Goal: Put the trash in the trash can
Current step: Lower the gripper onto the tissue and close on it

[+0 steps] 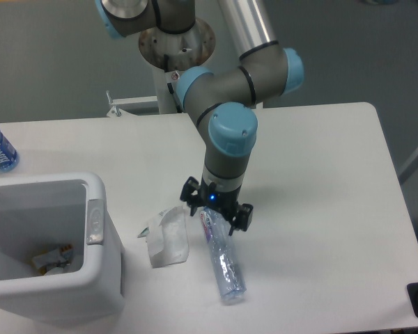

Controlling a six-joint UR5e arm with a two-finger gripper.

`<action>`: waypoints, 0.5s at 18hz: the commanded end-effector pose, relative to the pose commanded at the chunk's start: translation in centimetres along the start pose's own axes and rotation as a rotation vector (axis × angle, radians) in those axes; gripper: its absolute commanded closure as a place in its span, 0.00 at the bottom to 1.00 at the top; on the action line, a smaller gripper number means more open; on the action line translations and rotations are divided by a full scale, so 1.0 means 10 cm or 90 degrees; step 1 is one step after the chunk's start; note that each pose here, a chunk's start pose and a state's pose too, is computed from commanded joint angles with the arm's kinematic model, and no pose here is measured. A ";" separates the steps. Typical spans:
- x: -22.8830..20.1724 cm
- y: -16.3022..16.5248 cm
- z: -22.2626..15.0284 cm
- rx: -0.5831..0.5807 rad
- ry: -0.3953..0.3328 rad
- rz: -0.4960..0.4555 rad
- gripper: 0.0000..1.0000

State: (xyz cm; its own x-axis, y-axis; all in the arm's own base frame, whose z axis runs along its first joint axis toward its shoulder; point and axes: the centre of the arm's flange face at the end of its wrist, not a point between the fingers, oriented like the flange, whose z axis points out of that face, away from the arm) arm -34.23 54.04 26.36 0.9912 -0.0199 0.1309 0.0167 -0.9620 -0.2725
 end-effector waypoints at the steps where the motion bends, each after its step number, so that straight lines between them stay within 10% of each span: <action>1: 0.03 -0.06 0.05 0.007 -0.004 -0.002 0.00; 9: 0.32 -0.26 0.50 0.014 -0.009 -0.034 0.00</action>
State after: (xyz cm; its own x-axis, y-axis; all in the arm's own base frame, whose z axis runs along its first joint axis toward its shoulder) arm -30.40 57.87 22.68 0.9905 0.0356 0.1331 0.0728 -0.9555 -0.2860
